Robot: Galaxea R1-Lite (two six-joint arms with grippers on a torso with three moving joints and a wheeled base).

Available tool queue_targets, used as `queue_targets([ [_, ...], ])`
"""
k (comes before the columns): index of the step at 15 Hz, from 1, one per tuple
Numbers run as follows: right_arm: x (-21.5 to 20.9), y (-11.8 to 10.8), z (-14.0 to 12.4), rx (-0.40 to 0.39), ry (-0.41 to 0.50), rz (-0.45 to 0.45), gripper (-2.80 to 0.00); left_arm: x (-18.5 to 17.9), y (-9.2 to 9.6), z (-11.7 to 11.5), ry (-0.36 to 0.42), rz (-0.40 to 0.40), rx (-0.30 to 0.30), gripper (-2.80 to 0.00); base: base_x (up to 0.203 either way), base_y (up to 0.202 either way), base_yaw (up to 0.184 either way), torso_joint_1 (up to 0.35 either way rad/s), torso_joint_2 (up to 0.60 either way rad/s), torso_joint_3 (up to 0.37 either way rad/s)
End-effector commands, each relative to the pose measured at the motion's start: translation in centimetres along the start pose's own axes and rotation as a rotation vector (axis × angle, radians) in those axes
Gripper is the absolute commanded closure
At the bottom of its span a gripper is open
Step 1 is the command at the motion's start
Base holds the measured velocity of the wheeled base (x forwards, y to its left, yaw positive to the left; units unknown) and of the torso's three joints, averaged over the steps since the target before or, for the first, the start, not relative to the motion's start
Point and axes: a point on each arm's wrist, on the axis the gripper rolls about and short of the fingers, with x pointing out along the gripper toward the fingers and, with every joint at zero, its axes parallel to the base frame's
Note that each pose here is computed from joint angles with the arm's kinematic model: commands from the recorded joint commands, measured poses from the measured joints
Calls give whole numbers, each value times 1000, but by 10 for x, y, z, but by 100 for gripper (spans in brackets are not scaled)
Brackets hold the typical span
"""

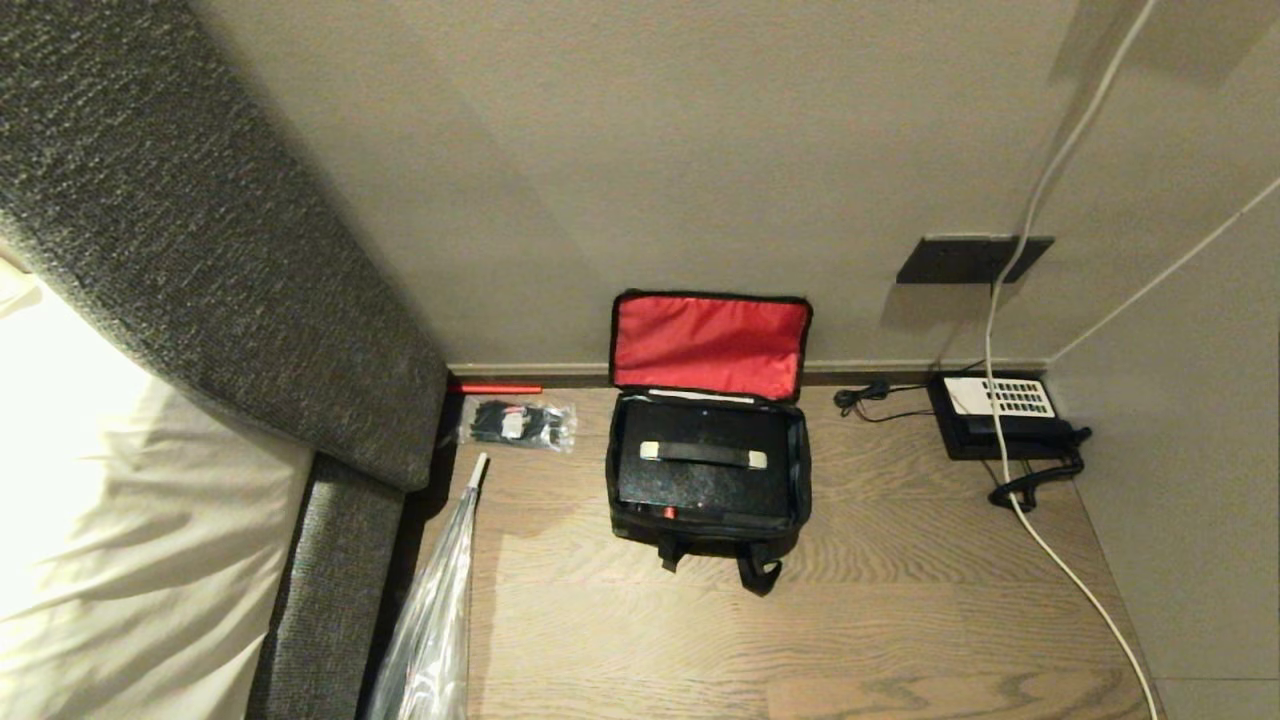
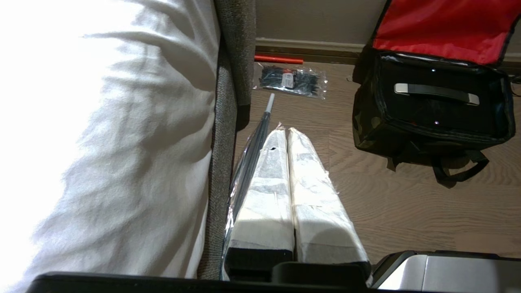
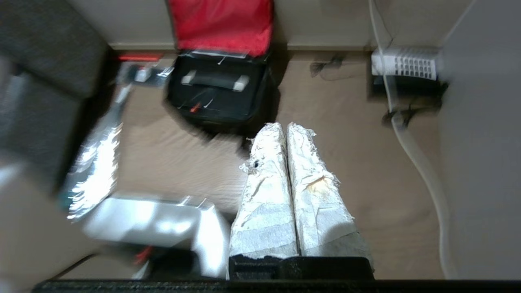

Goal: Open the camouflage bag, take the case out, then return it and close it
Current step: Grip the handle

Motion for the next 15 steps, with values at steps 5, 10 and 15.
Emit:
queue_targets([
  [5, 57, -1, 76, 114, 530, 64, 0, 0, 0, 0, -1, 2, 1, 0, 0, 0, 0, 0, 0, 0],
  [10, 307, -31, 122, -202, 552, 142, 0, 0, 0, -1, 0, 2, 1, 0, 0, 0, 0, 0, 0, 0],
  [15, 416, 50, 27, -499, 384, 230, 0, 0, 0, -1, -1, 1, 1, 0, 0, 0, 0, 0, 0, 0],
])
